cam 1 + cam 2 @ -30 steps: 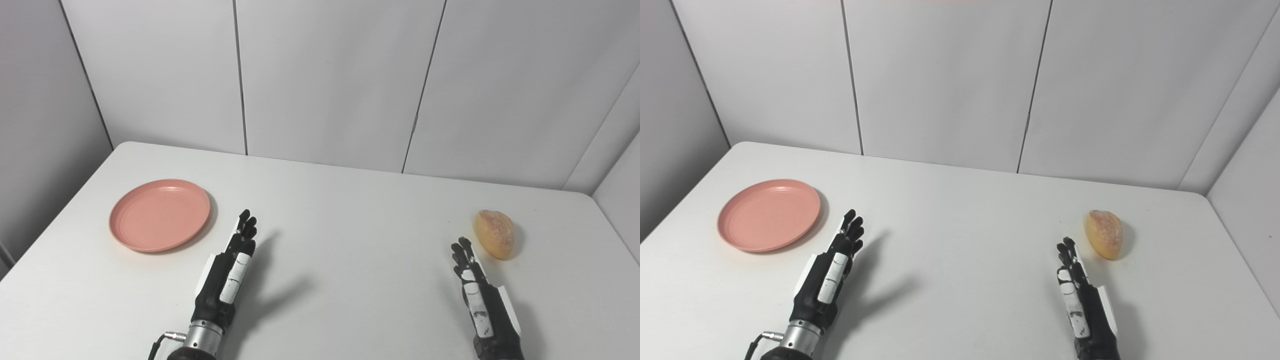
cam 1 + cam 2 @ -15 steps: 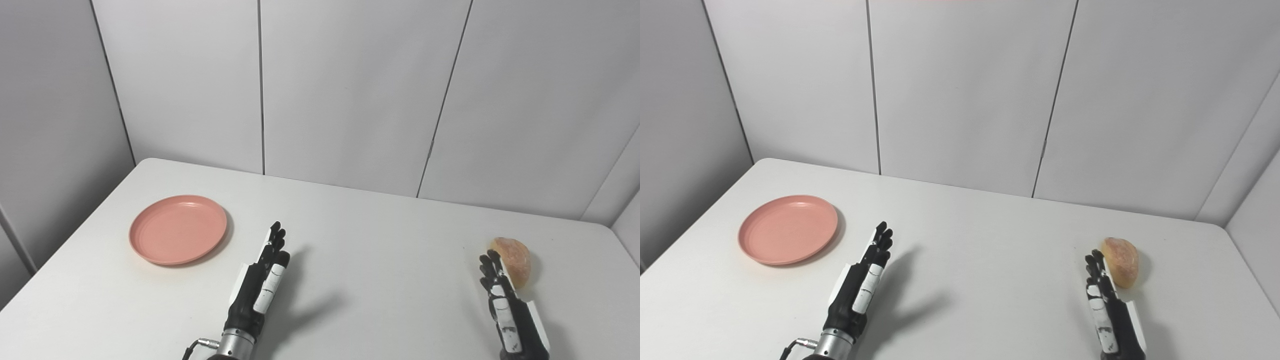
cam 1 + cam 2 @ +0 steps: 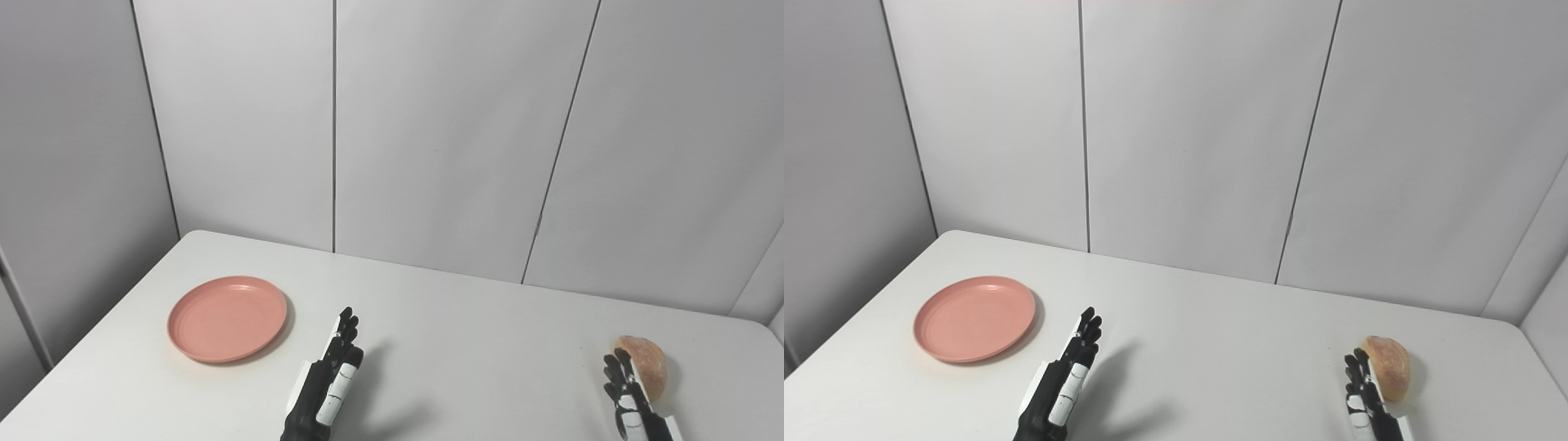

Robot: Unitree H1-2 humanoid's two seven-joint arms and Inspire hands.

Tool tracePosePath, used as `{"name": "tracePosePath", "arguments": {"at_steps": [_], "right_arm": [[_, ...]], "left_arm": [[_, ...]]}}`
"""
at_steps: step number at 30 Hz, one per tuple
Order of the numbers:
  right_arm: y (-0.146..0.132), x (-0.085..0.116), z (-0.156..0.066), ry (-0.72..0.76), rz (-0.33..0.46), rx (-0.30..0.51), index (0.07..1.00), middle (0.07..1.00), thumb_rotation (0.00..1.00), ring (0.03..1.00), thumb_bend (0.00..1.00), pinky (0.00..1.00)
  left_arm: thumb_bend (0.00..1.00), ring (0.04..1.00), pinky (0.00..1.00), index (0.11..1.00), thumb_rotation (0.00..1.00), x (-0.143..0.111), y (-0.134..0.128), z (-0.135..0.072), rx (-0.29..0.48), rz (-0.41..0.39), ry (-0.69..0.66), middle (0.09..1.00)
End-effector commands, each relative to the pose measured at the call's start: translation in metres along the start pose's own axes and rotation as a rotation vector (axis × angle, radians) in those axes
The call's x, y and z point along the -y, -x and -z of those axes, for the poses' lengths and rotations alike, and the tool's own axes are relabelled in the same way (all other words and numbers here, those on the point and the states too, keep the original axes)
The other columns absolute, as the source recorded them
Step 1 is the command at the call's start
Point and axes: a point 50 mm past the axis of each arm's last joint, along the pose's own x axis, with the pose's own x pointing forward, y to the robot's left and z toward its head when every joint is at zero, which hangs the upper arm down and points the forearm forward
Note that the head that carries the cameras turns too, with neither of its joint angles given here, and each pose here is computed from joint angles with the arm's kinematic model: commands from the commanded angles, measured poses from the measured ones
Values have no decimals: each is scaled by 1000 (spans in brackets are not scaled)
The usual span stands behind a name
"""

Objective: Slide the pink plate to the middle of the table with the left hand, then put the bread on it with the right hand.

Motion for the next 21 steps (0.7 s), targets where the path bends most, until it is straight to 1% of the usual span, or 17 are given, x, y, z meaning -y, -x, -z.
{"name": "tracePosePath", "arguments": {"at_steps": [1,4,7,9,10,12,14,15,18,21], "right_arm": [[38,-5,30,-15,13,-135,997,971,1000,995,757,1000],[39,-6,27,-17,10,-135,989,967,1000,993,776,1000],[40,-6,25,-20,10,-133,986,966,1000,993,768,1000],[40,-6,24,-21,10,-133,985,966,1000,994,765,1000],[40,-6,23,-21,9,-133,987,968,1000,994,762,1000],[41,-6,22,-22,10,-136,986,968,1000,993,765,1000],[41,-6,21,-23,11,-138,987,970,999,995,767,1000],[41,-6,21,-21,12,-139,987,970,998,995,768,1000],[41,-6,19,-19,14,-141,985,967,991,990,773,1000],[41,-6,19,-18,15,-139,981,962,986,984,771,1000]], "left_arm": [[822,1000,1000,1000,962,-8,24,18,-67,-25,8,1000],[874,1000,1000,1000,924,-16,15,1,-24,-13,14,1000],[901,994,1000,1000,896,-24,1,-21,16,4,40,997],[908,970,1000,982,908,-29,-7,-35,32,13,38,976],[923,949,1000,959,906,-31,-10,-40,38,16,38,950],[971,905,966,914,889,-38,-20,-60,64,18,23,903],[997,881,932,889,877,-41,-24,-70,71,17,17,878],[998,880,930,888,877,-44,-28,-79,91,20,16,877],[993,855,865,837,882,-54,-40,-107,155,18,21,849],[997,828,822,820,873,-66,-50,-122,195,13,30,822]]}}
